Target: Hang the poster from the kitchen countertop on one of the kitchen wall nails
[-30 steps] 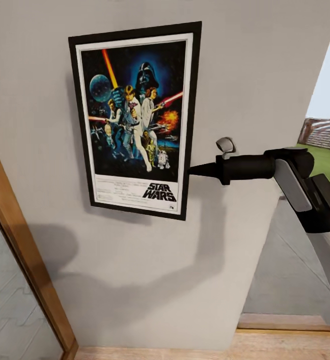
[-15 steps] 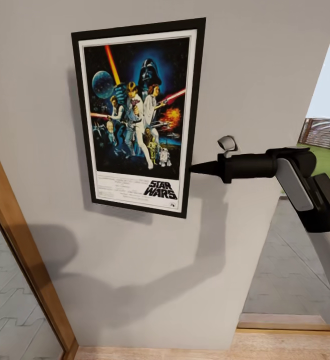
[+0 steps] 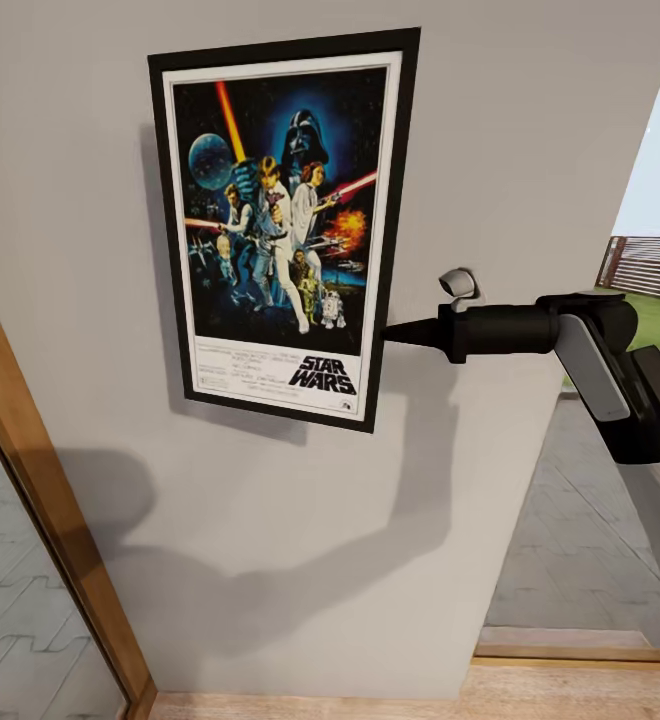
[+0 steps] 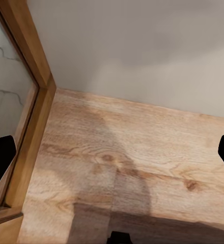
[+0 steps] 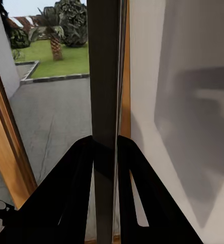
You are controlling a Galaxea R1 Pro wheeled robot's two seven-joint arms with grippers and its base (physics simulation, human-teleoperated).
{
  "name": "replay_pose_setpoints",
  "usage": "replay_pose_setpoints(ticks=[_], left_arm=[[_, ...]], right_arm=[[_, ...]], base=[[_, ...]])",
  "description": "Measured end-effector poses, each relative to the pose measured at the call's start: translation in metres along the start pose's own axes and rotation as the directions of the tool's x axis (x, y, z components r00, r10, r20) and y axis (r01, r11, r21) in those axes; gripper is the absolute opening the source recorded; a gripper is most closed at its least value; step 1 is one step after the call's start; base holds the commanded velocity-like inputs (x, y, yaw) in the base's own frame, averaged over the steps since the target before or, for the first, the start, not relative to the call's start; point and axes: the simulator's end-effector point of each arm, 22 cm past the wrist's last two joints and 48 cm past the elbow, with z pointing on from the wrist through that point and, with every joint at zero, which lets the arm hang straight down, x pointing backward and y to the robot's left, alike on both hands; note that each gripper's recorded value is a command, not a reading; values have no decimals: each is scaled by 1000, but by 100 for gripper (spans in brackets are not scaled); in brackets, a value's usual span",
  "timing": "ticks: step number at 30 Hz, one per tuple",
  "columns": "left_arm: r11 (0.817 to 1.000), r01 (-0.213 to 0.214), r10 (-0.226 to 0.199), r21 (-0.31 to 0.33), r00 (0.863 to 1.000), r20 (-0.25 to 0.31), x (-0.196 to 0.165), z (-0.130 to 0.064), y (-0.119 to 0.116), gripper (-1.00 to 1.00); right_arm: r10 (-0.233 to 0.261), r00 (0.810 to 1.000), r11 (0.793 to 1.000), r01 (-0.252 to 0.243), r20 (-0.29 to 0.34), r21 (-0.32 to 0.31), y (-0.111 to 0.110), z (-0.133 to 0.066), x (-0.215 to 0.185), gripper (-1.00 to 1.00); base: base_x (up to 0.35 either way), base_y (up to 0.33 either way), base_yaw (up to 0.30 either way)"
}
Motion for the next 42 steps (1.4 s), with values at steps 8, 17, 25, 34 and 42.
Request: replay_pose_setpoints(ticks=[8, 17, 25, 34, 42], left_arm=[[1000, 0, 0, 0, 1000, 0, 0, 0, 0, 100], [1000, 0, 0, 0, 1000, 0, 0, 0, 0, 100], [1000, 0, 0, 0, 1000, 0, 0, 0, 0, 100], [1000, 0, 0, 0, 1000, 0, 0, 0, 0, 100], [1000, 0, 0, 0, 1000, 0, 0, 0, 0, 100]], right_arm=[[1, 1000, 1000, -1, 0, 0, 0, 0, 0, -100], [1, 1000, 1000, -1, 0, -1, 1, 0, 0, -100], [0, 1000, 1000, 0, -2, 1, 0, 0, 1, -100], [0, 1000, 1000, 0, -1, 1, 0, 0, 0, -100], [1, 1000, 1000, -1, -2, 0, 0, 0, 1, -100]], base=[[0, 0, 0], [24, 0, 0], [140, 0, 0], [8, 0, 0], [0, 0, 0]])
